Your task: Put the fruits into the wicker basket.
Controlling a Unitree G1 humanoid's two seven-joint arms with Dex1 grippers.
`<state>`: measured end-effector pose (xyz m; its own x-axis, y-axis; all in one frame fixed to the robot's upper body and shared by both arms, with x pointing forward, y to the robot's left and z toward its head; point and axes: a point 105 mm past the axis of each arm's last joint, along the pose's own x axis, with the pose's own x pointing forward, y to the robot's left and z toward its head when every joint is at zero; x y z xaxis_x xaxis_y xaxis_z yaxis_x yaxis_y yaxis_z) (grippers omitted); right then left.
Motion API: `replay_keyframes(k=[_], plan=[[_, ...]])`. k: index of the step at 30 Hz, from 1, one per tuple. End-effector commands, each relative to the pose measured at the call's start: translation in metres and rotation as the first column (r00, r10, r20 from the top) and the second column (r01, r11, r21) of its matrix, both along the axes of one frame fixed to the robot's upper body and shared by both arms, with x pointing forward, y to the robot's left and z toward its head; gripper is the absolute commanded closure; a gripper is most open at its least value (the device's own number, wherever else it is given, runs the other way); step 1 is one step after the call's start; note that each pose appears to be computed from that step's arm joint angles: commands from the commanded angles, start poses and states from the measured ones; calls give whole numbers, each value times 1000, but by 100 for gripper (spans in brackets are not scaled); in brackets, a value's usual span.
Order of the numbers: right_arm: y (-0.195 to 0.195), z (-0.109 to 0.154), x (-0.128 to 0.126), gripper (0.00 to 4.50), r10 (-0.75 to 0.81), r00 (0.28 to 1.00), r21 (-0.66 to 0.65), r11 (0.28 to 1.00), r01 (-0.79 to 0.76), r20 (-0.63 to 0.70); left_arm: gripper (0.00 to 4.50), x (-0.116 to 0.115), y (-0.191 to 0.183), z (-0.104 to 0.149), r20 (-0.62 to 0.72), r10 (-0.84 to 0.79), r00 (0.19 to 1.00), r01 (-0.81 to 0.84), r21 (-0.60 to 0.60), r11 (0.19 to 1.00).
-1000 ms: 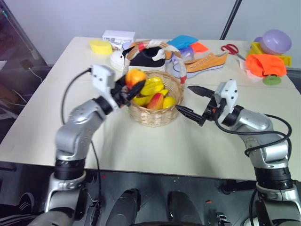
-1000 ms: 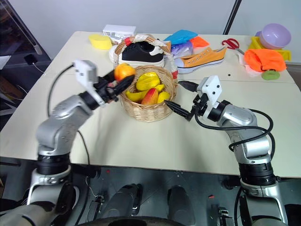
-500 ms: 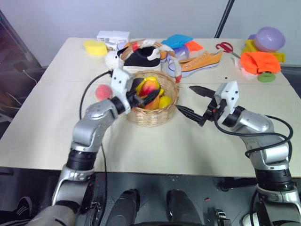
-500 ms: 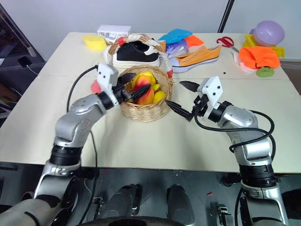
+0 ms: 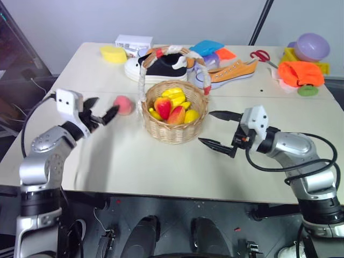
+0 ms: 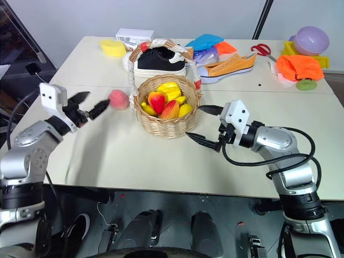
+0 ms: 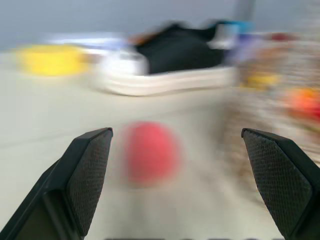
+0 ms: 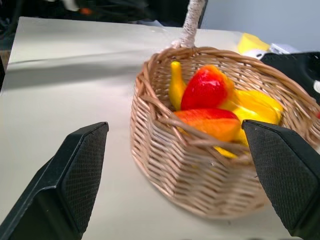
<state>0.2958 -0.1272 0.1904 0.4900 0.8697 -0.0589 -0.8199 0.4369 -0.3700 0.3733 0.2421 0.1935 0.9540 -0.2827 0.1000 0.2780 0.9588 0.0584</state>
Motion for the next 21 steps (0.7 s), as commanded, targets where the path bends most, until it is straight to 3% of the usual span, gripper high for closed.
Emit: replay_keyframes(k=[1,6,11,21], plan=[[11,12,-5,0,38,996,-32,999,-36,76,8,24,1,-3,4,87,996,-87,-15,996],[17,13,-10,0,43,996,-13,999,-42,73,8,51,-30,-11,-39,-2,999,-1,-78,997],[16,16,-9,0,23,996,-4,1000,-23,82,8,65,-36,-12,-64,-19,998,14,-84,996],[11,16,-7,0,-6,997,17,1000,5,79,8,74,-36,-26,-110,40,993,-36,30,999]])
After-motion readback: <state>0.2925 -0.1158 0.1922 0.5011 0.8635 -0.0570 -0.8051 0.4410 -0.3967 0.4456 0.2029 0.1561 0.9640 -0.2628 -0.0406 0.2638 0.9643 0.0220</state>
